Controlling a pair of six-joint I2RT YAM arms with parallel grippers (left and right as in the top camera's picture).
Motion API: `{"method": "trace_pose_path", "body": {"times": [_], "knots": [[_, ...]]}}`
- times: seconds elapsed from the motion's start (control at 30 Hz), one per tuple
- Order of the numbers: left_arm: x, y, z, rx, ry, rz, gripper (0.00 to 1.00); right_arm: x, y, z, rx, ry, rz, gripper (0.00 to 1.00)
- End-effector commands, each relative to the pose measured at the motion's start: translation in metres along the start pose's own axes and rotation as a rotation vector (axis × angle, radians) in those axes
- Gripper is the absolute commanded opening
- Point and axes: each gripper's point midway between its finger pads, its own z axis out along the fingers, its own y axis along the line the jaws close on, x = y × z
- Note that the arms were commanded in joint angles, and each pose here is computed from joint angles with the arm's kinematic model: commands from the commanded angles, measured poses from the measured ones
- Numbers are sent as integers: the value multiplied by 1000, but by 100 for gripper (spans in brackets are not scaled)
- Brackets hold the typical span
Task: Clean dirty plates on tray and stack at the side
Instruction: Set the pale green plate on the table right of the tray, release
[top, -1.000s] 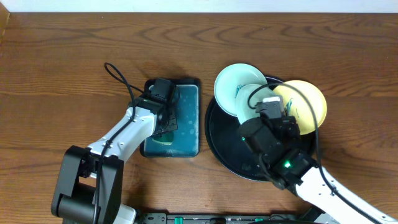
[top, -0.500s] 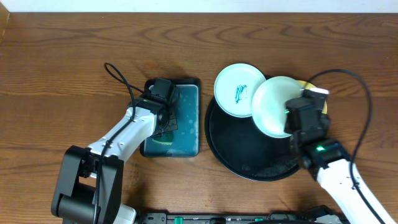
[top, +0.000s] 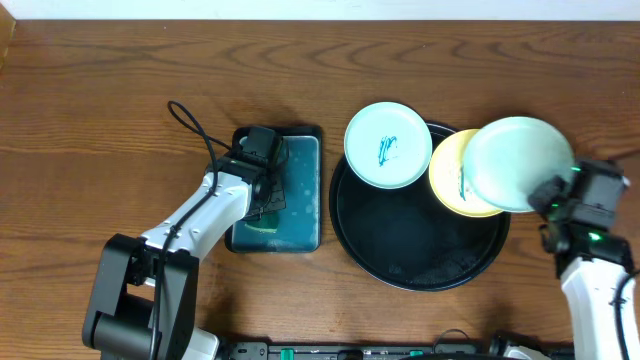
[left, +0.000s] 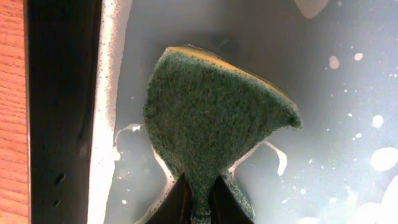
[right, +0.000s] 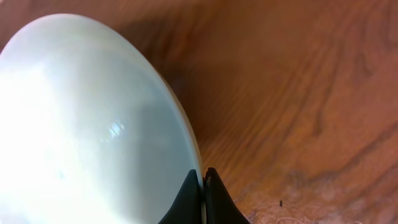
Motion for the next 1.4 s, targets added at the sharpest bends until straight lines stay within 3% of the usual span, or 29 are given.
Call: {"method": "trace_pose_path", "body": {"times": [0.0, 0.37, 0.6, 0.83, 1.2, 1.37], "knots": [[11, 7, 6, -22, 32, 4, 8, -16, -5, -5, -68, 12, 158, 1], [11, 7, 6, -22, 32, 4, 8, -44, -85, -7, 85, -65, 377, 1], [11, 7, 6, -22, 31, 4, 8, -34, -127, 0, 253, -42, 429, 1], [11, 7, 6, -22, 32, 4, 8, -10, -136, 26, 308, 75, 433, 1], [11, 7, 6, -22, 31, 4, 8, 5, -112, 57, 215, 168, 343, 2], [11, 8, 6, -23, 33, 4, 8, 3, -105, 58, 202, 158, 320, 29]]}}
